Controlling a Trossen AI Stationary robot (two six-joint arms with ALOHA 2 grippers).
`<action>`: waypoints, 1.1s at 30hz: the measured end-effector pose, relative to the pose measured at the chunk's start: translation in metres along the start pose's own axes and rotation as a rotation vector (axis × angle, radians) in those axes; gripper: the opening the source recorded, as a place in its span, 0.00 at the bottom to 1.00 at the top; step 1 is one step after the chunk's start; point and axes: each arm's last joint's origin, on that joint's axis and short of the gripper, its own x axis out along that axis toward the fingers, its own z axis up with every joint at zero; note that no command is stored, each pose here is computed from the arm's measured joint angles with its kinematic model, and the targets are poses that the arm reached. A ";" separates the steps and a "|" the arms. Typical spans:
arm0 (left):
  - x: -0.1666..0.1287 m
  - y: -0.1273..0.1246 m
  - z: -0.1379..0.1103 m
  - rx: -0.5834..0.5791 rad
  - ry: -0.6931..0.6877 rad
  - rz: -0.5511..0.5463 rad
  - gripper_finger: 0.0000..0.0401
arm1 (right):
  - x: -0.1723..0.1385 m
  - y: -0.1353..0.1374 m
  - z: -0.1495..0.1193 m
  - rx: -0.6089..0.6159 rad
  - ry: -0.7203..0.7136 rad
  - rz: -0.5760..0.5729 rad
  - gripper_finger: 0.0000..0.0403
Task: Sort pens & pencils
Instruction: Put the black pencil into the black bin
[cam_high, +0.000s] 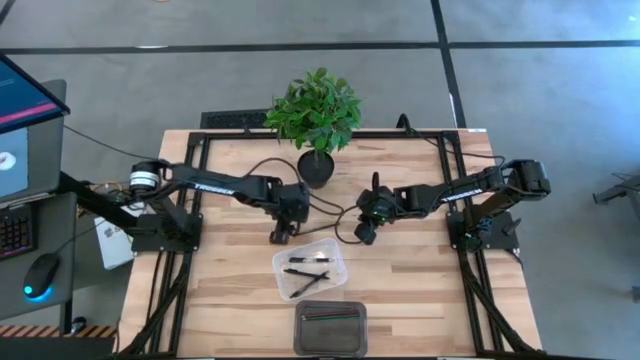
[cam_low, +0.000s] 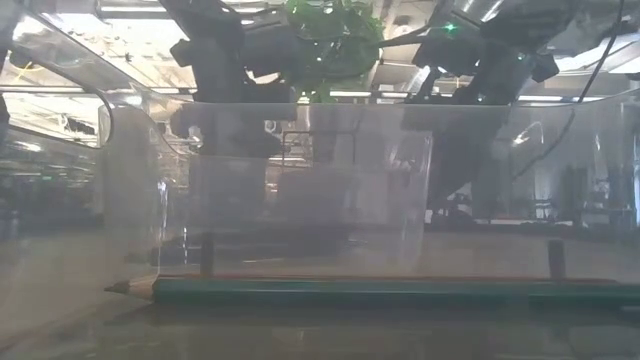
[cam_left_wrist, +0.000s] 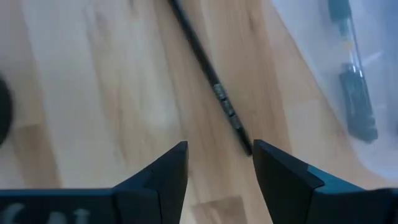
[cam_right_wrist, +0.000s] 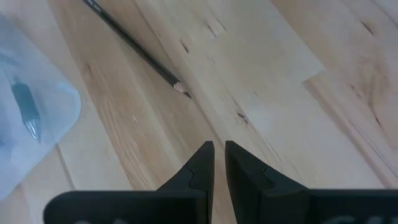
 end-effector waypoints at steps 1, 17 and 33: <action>0.002 -0.002 0.001 0.007 0.004 0.004 0.43 | 0.000 0.000 0.000 0.000 0.000 0.000 0.15; 0.025 -0.021 0.005 0.016 0.047 0.042 0.43 | 0.000 -0.001 -0.002 0.000 0.016 -0.008 0.15; 0.031 -0.017 0.000 -0.010 0.138 0.153 0.43 | 0.000 -0.001 -0.002 0.000 0.019 -0.010 0.15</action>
